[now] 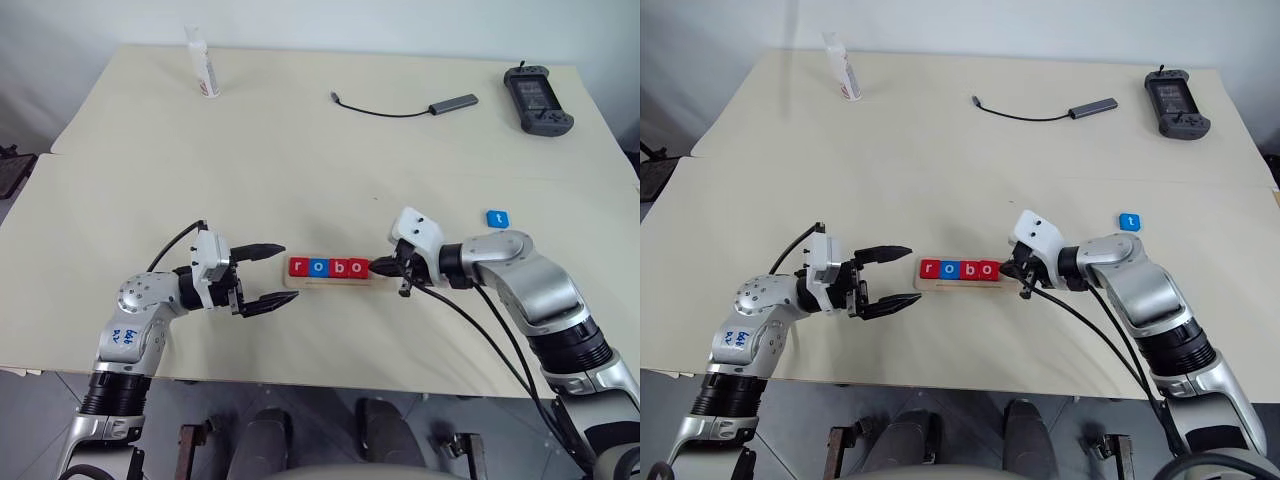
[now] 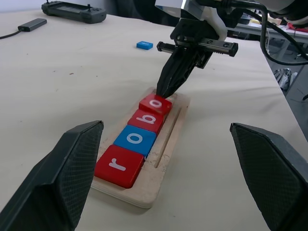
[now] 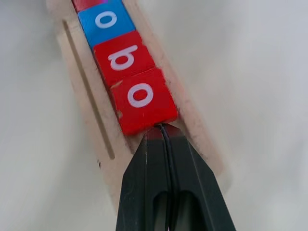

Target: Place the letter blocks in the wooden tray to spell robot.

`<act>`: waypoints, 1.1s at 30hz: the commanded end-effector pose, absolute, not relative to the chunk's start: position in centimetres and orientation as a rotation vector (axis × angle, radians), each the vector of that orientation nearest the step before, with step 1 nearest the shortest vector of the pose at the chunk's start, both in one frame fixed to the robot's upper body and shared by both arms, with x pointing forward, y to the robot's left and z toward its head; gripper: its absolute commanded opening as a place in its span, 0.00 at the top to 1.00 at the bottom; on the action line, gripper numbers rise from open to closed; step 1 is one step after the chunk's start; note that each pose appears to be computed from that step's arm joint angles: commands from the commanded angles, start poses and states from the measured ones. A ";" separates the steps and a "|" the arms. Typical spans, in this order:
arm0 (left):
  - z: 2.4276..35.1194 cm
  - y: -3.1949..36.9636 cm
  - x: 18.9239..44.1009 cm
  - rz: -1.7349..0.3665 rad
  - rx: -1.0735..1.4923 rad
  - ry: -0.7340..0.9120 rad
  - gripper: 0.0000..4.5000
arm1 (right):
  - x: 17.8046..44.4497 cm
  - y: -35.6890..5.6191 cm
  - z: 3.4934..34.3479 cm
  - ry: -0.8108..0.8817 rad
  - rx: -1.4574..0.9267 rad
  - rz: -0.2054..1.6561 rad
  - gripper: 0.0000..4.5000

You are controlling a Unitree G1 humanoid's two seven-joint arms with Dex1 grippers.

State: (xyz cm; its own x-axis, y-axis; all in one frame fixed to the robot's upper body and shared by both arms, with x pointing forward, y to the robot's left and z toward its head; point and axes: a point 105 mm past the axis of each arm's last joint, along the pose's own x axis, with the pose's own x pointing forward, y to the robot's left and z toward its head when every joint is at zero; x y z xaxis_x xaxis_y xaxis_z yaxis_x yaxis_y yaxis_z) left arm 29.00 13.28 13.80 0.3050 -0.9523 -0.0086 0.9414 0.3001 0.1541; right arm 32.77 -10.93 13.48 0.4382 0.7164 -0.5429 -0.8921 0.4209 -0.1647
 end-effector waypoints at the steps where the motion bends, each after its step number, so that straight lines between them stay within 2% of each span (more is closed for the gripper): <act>1: 14.5 13.1 28.8 -1.260 0.158 -0.128 0.00 | 33.1 -10.3 14.7 0.374 -0.490 1.048 1.00; 6: 14.5 13.0 28.8 -1.259 0.153 -0.129 0.00 | 33.3 -10.7 15.4 0.354 -0.512 1.029 1.00; 10: 14.3 13.1 28.8 -1.259 0.151 -0.126 0.00 | 33.0 -13.4 16.9 0.281 -0.470 0.938 1.00; 13: 14.2 13.3 28.9 -1.255 0.153 -0.123 0.00 | 32.1 -16.8 17.8 0.186 -0.396 0.801 0.87; 14: 14.2 13.5 29.0 -1.252 0.154 -0.122 0.00 | 31.6 -18.2 18.0 0.147 -0.373 0.733 0.81; 17: 14.2 13.7 29.2 -1.247 0.155 -0.121 0.00 | 30.3 -20.6 18.4 0.061 -0.308 0.599 0.57; 20: 14.3 14.1 29.5 -1.238 0.144 -0.113 0.00 | 27.6 -23.1 18.5 -0.035 -0.290 0.498 0.34; 24: 15.2 14.9 31.1 -1.212 0.131 -0.119 0.00 | 23.1 -28.8 16.1 -0.028 -0.258 0.221 0.02; 29: 15.0 14.4 31.2 -1.242 0.128 -0.111 0.00 | 21.6 -30.6 13.9 -0.039 -0.275 0.118 0.01; 33: 15.2 14.2 31.4 -1.231 0.132 -0.123 0.00 | 22.6 -30.2 13.2 -0.029 -0.236 0.124 0.01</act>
State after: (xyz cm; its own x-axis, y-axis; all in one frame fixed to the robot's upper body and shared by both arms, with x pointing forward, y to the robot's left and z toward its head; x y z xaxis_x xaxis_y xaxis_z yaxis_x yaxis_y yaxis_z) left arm 31.39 14.26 14.59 0.3284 -0.9445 0.0117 0.9351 0.3268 0.1371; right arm 22.03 -30.58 12.37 0.9933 0.1143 -0.0184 -0.1155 0.9679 -0.2233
